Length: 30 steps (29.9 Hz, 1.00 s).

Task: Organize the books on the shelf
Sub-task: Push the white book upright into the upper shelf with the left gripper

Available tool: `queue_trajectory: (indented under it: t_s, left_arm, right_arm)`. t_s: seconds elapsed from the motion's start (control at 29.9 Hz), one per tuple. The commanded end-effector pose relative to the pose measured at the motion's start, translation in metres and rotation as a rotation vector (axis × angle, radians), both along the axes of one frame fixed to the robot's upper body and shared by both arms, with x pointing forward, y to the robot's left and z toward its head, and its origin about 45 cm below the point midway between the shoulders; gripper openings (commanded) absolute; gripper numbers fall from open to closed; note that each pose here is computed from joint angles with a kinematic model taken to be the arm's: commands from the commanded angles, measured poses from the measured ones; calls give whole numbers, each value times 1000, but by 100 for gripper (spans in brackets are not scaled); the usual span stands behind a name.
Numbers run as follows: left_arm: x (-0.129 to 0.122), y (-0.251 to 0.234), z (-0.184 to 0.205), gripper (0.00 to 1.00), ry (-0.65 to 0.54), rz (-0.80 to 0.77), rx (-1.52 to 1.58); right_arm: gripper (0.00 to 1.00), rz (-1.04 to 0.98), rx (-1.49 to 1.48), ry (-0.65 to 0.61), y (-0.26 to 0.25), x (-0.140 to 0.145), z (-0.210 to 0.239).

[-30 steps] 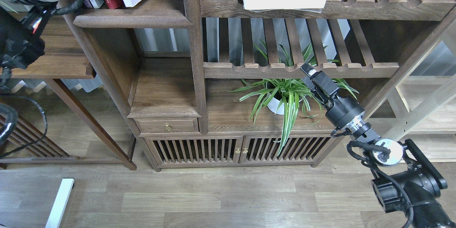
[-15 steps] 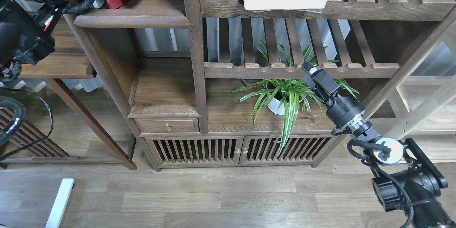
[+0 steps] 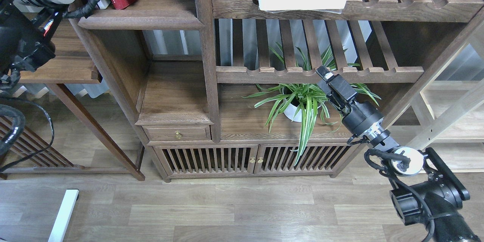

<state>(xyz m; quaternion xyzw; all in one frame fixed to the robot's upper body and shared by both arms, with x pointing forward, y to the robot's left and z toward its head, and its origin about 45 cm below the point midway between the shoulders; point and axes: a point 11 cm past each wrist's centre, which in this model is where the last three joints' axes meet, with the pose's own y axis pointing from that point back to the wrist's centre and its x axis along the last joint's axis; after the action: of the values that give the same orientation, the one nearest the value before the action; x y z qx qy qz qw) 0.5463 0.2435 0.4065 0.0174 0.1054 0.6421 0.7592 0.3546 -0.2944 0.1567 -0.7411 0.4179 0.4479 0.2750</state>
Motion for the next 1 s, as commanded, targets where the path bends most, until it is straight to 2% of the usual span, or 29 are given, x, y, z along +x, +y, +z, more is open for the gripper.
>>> queue_trajectory:
  t_s: [0.0, 0.57, 0.67, 0.97]
  left_arm:
    - [1, 2, -4, 7, 8, 10, 10]
    - [0, -2, -16, 12, 32, 3, 23]
    - [-1, -4, -19, 18, 38, -4, 39]
    - [-2, -2, -19, 27, 39, -5, 50]
  right_arm:
    - [91, 0, 0, -4, 0, 1, 2]
    - [91, -3, 2, -7, -1, 2, 3]
    - [91, -3, 2, -6, -1, 2, 2]
    - [91, -5, 3, -6, -1, 2, 2]
